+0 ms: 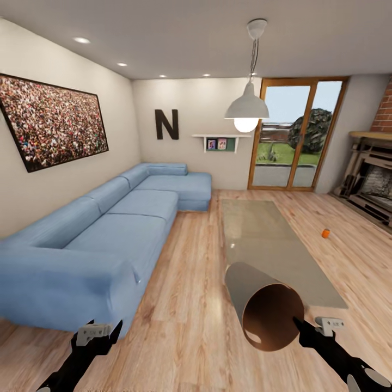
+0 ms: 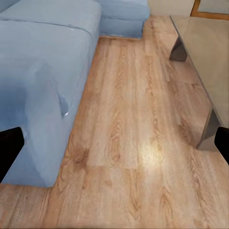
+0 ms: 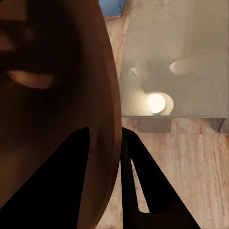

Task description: Put the three can of soda from the living room inside the tash can in the kitchen.

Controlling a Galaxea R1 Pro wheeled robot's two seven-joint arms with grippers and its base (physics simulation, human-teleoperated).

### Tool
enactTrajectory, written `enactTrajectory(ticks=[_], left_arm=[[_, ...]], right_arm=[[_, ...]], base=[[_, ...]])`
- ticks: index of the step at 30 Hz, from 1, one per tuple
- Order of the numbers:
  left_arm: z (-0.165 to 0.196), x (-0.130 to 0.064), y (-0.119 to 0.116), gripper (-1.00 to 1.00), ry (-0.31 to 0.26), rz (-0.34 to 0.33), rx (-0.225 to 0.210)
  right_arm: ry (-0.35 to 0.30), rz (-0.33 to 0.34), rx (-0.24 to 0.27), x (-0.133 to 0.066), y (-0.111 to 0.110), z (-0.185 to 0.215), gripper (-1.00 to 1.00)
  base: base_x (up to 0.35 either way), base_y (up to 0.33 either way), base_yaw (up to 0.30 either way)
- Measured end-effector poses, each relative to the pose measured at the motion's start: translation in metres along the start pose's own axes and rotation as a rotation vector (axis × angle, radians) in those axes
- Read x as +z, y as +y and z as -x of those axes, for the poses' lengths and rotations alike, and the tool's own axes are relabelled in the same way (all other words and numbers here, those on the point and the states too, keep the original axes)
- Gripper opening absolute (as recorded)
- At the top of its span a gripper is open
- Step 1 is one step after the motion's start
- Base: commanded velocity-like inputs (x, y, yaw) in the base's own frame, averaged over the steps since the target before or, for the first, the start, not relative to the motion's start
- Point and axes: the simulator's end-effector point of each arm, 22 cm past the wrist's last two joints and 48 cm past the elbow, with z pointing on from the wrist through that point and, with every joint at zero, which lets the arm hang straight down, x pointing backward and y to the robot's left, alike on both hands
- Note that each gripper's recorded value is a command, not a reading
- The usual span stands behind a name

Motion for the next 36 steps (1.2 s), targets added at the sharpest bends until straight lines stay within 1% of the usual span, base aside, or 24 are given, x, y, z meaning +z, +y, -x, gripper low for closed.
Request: enactTrajectory(ticks=[4,9,22,27,36], left_arm=[[-0.0001,0.0,0.0,1.0,0.0,0.0,0.0],[-0.0001,0.0,0.0,1.0,0.0,0.0,0.0],[0.0005,0.0004,0.0007,1.0,-0.001,0.0,0.001],[-0.0048,0.0004,0.0017,1.0,0.01,0.002,-0.005],[-0.0052,0.0,0.0018,1.0,0.01,0.002,-0.009]], right_arm=[[0.0,-0.007,-0.001,0.0,-0.0016,0.0,-1.0],[0.001,-0.009,0.001,0.0001,-0.0018,-0.0004,-1.0],[0.012,-0.01,0.004,0.0002,-0.0023,-0.0042,-1.0],[0.015,-0.006,0.006,-0.0001,-0.0017,-0.0045,-1.0],[0.011,-0.007,0.006,-0.0008,-0.0019,-0.0025,-1.0]], base=[[0.0,0.0,0.075],[0.0,0.0,-0.129],[0.0,0.0,-0.239],[0.0,0.0,-0.253],[0.0,0.008,-0.253]])
